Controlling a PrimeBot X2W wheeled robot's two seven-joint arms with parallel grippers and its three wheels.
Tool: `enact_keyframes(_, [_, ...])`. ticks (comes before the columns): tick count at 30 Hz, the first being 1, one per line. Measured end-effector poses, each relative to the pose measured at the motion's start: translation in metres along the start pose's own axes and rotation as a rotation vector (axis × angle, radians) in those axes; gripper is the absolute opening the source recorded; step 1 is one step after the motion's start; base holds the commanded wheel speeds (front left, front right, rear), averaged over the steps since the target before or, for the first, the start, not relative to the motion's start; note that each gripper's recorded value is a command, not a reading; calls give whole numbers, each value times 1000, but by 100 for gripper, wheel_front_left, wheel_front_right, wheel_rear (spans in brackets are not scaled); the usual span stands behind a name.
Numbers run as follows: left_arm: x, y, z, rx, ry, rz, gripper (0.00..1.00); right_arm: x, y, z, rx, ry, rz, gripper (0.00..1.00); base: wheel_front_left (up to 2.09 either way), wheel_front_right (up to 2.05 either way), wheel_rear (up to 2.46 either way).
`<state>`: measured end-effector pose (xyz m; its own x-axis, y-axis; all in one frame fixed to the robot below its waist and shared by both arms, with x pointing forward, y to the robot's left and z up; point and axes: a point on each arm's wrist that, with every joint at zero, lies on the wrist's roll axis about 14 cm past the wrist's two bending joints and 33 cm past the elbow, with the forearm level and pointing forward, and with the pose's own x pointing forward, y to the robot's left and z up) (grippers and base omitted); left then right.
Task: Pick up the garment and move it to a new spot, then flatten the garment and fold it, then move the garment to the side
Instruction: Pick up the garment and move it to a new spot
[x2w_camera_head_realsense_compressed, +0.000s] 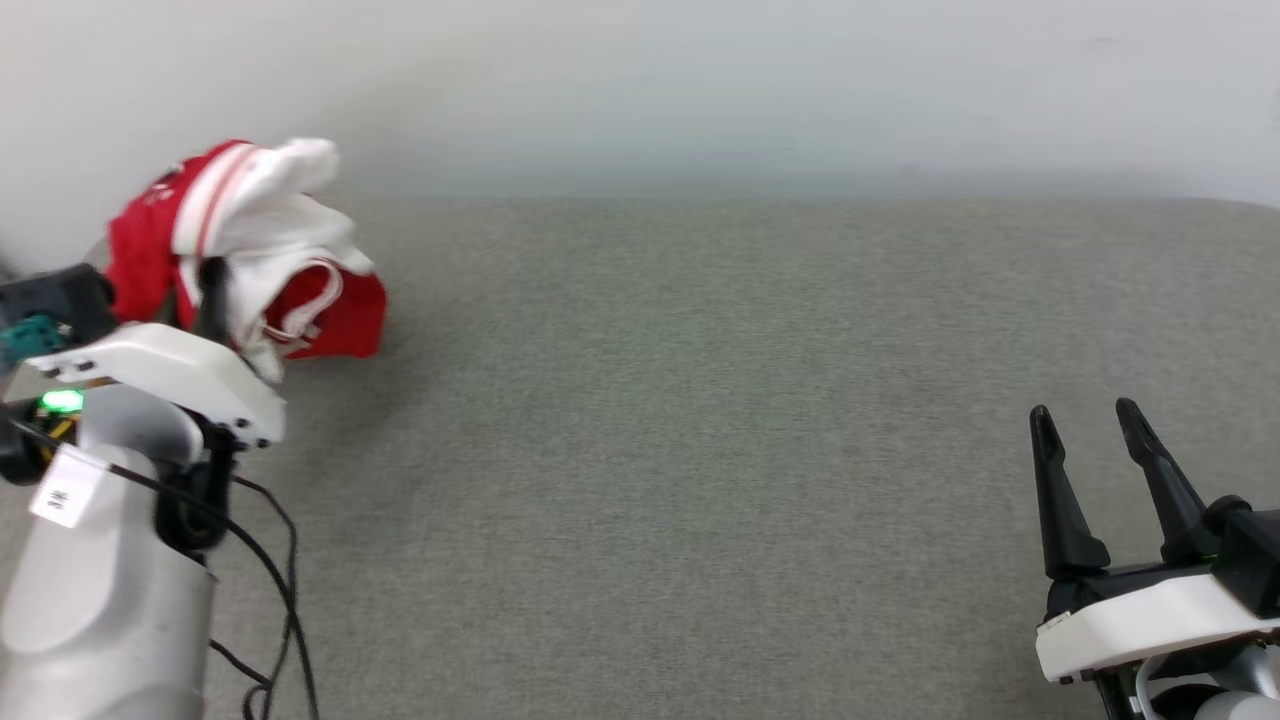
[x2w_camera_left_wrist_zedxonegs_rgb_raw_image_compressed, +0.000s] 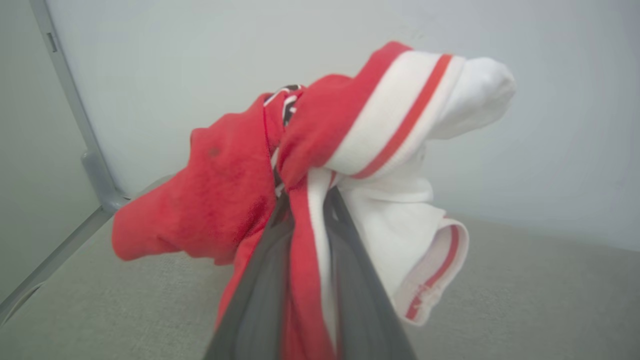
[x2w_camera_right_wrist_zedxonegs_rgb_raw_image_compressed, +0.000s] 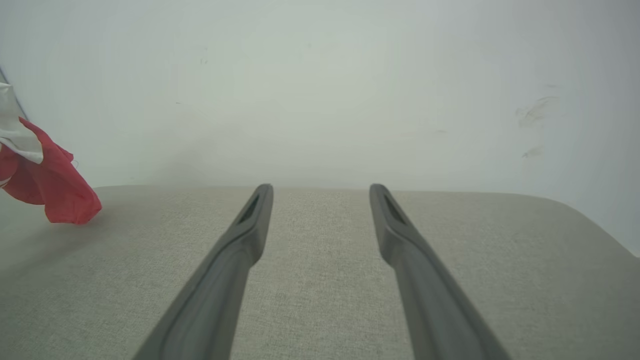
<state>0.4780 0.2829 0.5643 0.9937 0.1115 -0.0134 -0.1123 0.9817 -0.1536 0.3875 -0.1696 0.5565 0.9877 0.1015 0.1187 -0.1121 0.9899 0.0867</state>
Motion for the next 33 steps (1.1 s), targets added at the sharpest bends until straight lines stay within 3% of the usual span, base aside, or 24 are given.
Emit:
enact_keyframes(12, [-27, -182, -58, -68, 166, -446, 0, -37, -45, 11, -15, -7, -151, 100, 0, 0, 0])
enact_keyframes(20, [-92, -277, -142, -70, 447, -736, 0, -48, -63, 0, -4, 22, -215, 100, 0, 0, 0])
enact_keyframes(21, [-122, -294, -173, -64, 552, -809, 0, -49, -68, -4, -5, 30, -231, 100, 0, 0, 0])
enact_keyframes(28, [-160, -301, -206, -63, 672, -864, 0, -45, -69, -11, -4, 45, -234, 100, 0, 0, 0])
enact_keyframes(29, [-161, -301, -206, -63, 669, -865, 29, -45, -69, -11, -3, 44, -232, 100, 0, 0, 0])
enact_keyframes(30, [-162, -300, -205, -64, 669, -866, 84, -44, -68, -11, -3, 43, -229, 100, 0, 0, 0])
enact_keyframes(31, [-163, -301, -203, -65, 657, -868, 100, -43, -67, -11, -2, 42, -225, 100, 0, 0, 0])
enact_keyframes(33, [-161, -302, -193, -75, 610, -866, 100, -43, -64, -9, -4, 39, -215, 100, 0, 0, 0])
